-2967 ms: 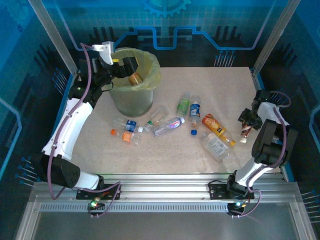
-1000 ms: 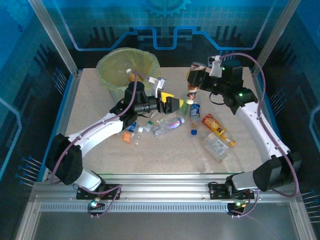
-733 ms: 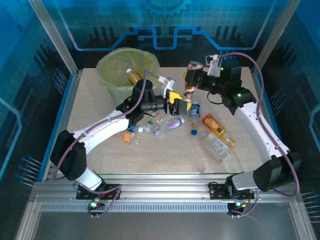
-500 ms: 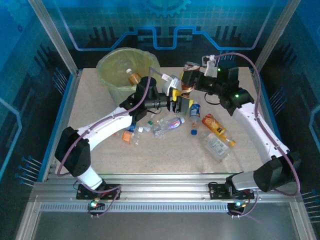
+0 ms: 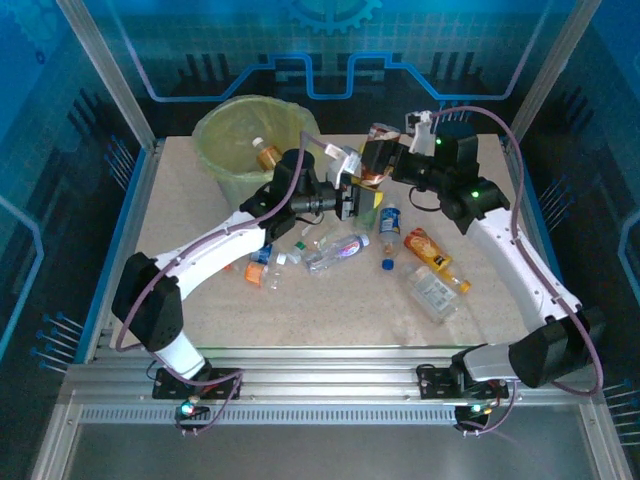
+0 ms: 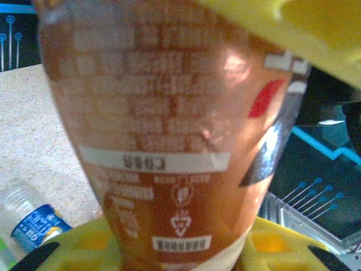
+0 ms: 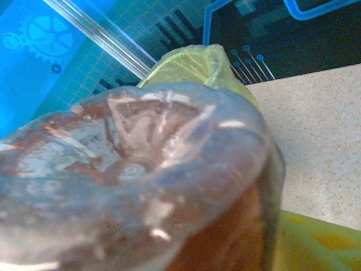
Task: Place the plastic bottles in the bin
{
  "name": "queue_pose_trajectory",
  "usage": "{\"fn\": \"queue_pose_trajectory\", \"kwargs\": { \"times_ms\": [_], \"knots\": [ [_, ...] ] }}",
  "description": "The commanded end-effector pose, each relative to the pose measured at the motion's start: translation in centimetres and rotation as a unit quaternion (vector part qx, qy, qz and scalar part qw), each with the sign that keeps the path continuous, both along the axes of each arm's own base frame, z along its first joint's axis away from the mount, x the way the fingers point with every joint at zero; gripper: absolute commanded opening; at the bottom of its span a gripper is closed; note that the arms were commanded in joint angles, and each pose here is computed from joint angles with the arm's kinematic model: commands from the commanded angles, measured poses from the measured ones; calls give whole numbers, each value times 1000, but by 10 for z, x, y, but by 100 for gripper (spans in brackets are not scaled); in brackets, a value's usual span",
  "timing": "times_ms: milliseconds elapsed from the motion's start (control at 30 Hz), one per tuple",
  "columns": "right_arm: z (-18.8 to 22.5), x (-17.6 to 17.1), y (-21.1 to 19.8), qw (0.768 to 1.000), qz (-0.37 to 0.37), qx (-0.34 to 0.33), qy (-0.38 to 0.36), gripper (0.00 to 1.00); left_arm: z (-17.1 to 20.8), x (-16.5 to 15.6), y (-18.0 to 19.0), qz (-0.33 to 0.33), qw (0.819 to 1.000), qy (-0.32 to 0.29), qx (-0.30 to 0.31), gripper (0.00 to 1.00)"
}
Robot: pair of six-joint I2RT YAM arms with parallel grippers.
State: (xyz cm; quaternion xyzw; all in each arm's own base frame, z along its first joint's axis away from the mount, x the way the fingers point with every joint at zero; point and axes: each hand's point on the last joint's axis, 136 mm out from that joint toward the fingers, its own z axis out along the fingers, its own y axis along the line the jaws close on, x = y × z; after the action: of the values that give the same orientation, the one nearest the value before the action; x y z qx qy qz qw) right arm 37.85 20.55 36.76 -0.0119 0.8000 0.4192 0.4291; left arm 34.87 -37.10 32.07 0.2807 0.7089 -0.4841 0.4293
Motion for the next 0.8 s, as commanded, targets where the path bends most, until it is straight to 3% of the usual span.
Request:
{"fn": "queue_pose_trajectory", "kwargs": {
  "times_ms": [0,500,767],
  "knots": [
    [21,-19,2,999,16,-14,-26,100,26,-4,9,19,999,-30,-11,0],
    [74,-56,-44,990,-56,-73,-108,100,35,22,70,146,989,-5,35,0],
    [60,-72,-80,980,-129,-117,-93,100,60,41,126,218,975,-12,46,0]
  ]
}}
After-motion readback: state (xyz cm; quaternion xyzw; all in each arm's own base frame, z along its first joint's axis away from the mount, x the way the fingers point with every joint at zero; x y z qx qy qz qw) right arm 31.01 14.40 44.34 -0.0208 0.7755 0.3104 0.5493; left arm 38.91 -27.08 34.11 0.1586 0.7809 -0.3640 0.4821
